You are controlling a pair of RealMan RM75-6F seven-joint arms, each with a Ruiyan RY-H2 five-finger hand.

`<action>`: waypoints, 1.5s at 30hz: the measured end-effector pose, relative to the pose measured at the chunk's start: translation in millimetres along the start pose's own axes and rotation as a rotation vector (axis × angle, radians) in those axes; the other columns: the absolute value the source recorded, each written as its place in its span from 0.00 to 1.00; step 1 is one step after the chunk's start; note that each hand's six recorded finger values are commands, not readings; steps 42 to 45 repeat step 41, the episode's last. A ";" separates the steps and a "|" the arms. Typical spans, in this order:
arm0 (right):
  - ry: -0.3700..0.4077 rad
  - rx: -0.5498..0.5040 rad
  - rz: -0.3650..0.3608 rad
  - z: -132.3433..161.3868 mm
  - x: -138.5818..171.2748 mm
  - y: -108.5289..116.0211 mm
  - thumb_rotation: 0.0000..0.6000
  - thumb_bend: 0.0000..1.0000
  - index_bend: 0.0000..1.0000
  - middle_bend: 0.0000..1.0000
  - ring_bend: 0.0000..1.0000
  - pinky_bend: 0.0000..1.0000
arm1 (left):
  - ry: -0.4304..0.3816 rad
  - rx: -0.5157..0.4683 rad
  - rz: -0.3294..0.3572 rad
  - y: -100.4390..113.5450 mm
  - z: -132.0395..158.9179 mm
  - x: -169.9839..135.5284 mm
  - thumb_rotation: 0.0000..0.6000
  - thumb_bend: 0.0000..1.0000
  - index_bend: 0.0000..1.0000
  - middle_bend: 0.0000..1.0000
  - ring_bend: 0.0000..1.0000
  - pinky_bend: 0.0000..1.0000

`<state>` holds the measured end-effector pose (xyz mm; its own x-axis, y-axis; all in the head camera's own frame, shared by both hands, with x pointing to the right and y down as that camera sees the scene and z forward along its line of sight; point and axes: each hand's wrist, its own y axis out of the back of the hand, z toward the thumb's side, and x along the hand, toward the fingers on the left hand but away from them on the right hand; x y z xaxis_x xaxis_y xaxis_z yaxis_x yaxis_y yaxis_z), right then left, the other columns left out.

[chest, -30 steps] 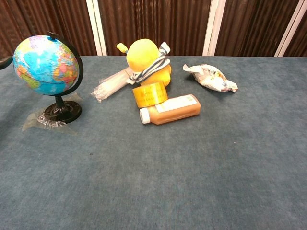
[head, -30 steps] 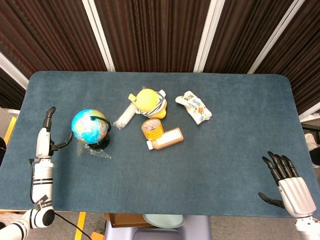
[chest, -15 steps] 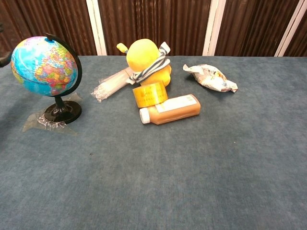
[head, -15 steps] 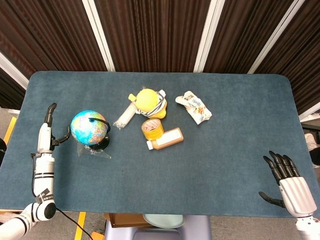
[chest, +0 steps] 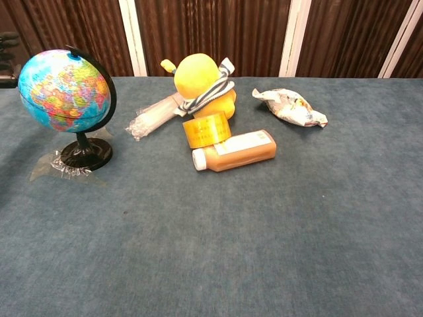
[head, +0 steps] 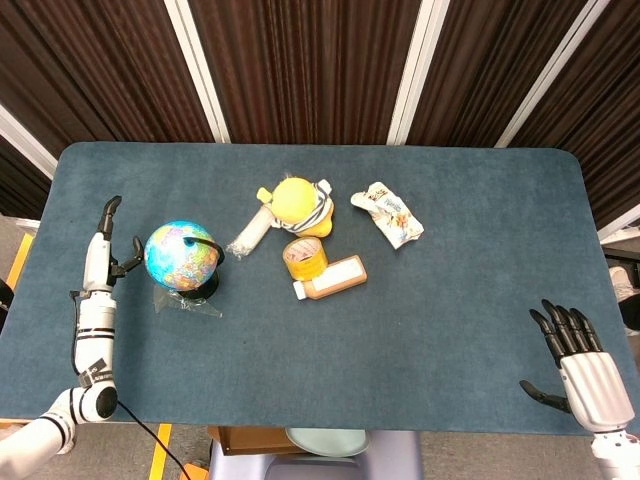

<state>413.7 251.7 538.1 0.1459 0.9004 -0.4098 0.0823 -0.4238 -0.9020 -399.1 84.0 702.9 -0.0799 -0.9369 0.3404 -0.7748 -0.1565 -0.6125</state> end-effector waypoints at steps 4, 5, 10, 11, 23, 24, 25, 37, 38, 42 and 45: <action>0.003 0.008 0.010 0.8 -0.8 -2.7 1.00 0.12 0.00 0.00 0.00 0.00 | -0.001 0.047 0.030 8.8 -4.9 2.8 1.00 0.35 0.00 0.00 0.00 0.00; 0.004 0.010 0.012 1.0 -0.9 -3.3 1.00 0.12 0.00 0.00 0.00 0.00 | 0.002 0.062 0.037 11.6 -7.0 3.4 1.00 0.35 0.00 0.00 0.00 0.00; 0.009 0.012 0.022 3.3 -0.5 -5.7 1.00 0.12 0.00 0.00 0.00 0.00 | 0.007 0.148 0.060 24.7 -18.7 2.0 1.00 0.36 0.00 0.00 0.00 0.00; 0.010 0.013 0.024 3.8 -0.3 -6.2 1.00 0.12 0.00 0.00 0.00 0.00 | 0.005 0.158 0.059 26.2 -20.0 0.3 1.00 0.37 0.00 0.00 0.00 0.00; 0.026 0.016 0.043 7.9 -1.1 -9.6 1.00 0.12 0.00 0.00 0.00 0.00 | -0.017 0.322 -0.050 48.6 -37.1 -50.2 1.00 0.39 0.00 0.00 0.00 0.00; 0.029 0.015 0.046 8.7 -1.2 -10.0 1.00 0.12 0.00 0.00 0.00 0.00 | -0.017 0.336 -0.070 49.3 -37.7 -56.6 1.00 0.40 0.00 0.00 0.00 0.00; 0.032 0.014 0.048 9.3 -1.2 -10.2 1.00 0.12 0.00 0.00 0.00 0.00 | -0.018 0.357 -0.099 49.9 -37.9 -66.0 1.00 0.40 0.00 0.00 0.00 0.00; 0.048 0.007 0.056 14.1 1.3 -9.0 1.00 0.12 0.00 0.00 0.00 0.00 | -0.160 0.755 -0.298 46.5 -17.3 -172.8 1.00 0.39 0.00 0.00 0.00 0.00; 0.048 0.008 0.058 14.2 1.5 -9.2 1.00 0.12 0.00 0.00 0.00 0.00 | -0.179 0.781 -0.301 45.8 -13.9 -177.8 1.00 0.39 0.00 0.00 0.00 0.00; 0.051 0.007 0.069 15.5 1.1 -11.6 1.00 0.12 0.00 0.00 0.00 0.00 | -0.207 0.817 -0.300 47.3 -7.9 -187.4 1.00 0.39 0.00 0.00 0.00 0.00; 0.051 0.007 0.069 15.5 1.1 -11.6 1.00 0.12 0.00 0.00 0.00 0.00 | -0.207 0.817 -0.300 47.3 -7.9 -187.4 1.00 0.39 0.00 0.00 0.00 0.00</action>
